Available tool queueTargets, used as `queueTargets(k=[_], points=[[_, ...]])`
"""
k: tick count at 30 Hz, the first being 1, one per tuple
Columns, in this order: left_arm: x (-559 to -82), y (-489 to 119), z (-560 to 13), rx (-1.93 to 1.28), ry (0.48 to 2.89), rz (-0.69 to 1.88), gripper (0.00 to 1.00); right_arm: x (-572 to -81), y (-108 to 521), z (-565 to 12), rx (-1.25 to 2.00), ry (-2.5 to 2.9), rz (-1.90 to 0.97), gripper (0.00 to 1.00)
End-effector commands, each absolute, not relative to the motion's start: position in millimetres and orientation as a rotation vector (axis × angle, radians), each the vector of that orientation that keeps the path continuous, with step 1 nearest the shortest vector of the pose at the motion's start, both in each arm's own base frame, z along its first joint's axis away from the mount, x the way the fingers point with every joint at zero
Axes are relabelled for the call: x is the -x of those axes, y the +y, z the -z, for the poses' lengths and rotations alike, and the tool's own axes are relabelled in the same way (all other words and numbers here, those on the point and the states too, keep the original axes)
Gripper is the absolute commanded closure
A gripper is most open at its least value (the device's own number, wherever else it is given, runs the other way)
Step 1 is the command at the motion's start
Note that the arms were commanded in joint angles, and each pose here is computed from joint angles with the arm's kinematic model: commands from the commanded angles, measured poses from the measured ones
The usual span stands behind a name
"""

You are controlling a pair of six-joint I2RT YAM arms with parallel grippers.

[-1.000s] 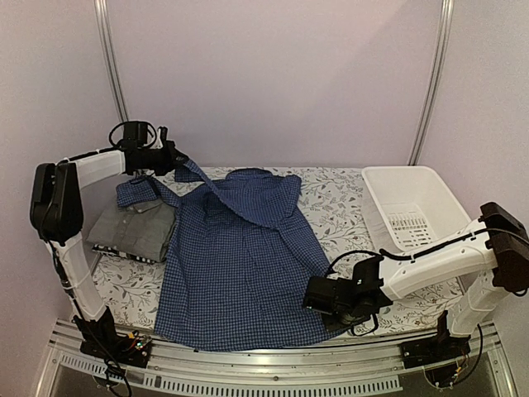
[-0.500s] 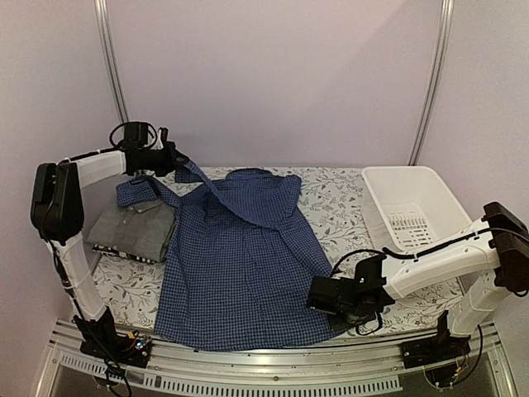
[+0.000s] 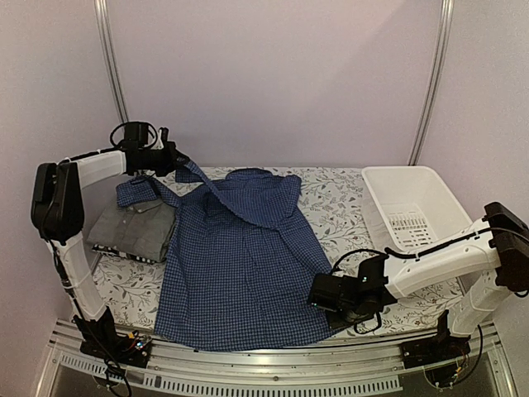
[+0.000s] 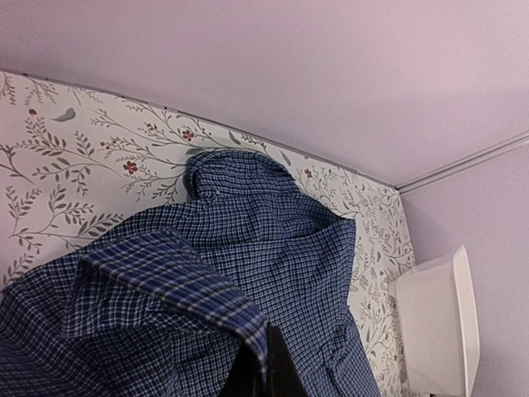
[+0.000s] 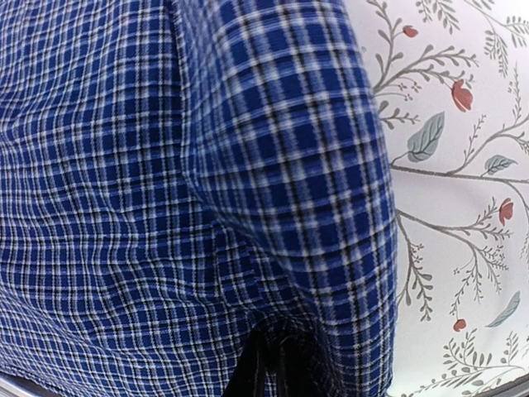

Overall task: Fold and stack the long sleeve shirts
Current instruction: Pick up the corner of the shirt from the center of the board.

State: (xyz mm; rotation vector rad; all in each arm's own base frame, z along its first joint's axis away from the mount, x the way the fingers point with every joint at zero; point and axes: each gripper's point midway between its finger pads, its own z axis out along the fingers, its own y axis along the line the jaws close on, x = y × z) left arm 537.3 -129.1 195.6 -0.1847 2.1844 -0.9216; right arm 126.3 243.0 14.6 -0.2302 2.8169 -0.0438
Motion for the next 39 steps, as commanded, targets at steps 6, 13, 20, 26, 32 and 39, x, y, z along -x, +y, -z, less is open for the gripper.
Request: queueTargets(k=[6,13,20,26,32,39], points=[[-545.8,-139.2,-212.5,0.136,2.147,0.942,1.0,-132.1,239.1,-36.8,0.179,2.795,0.007,1.0],[-552.1,-150.4,-224.0,0.103,2.132,0.957,1.0,-126.2,246.6,-50.7,0.218,2.813,-0.084,1.0],[-552.5,-161.2,-226.1,0.079,2.133,0.966,1.0,-118.3,261.0,-48.6,0.271,2.832,-0.226,1.0],[-552.7,-165.2,-228.7,0.069,2.132,0.971,1.0,-118.1,267.1,-47.5,0.271,2.836,-0.25,1.0],[-552.1,-170.1,-233.0,0.053,2.127,0.976,1.0,-114.2,259.3,-33.3,0.245,2.869,-0.203,0.92],[-551.2,-172.9,-229.7,0.052,2.136,0.98,1.0,-120.7,248.9,-33.0,0.19,2.848,-0.108,0.8]])
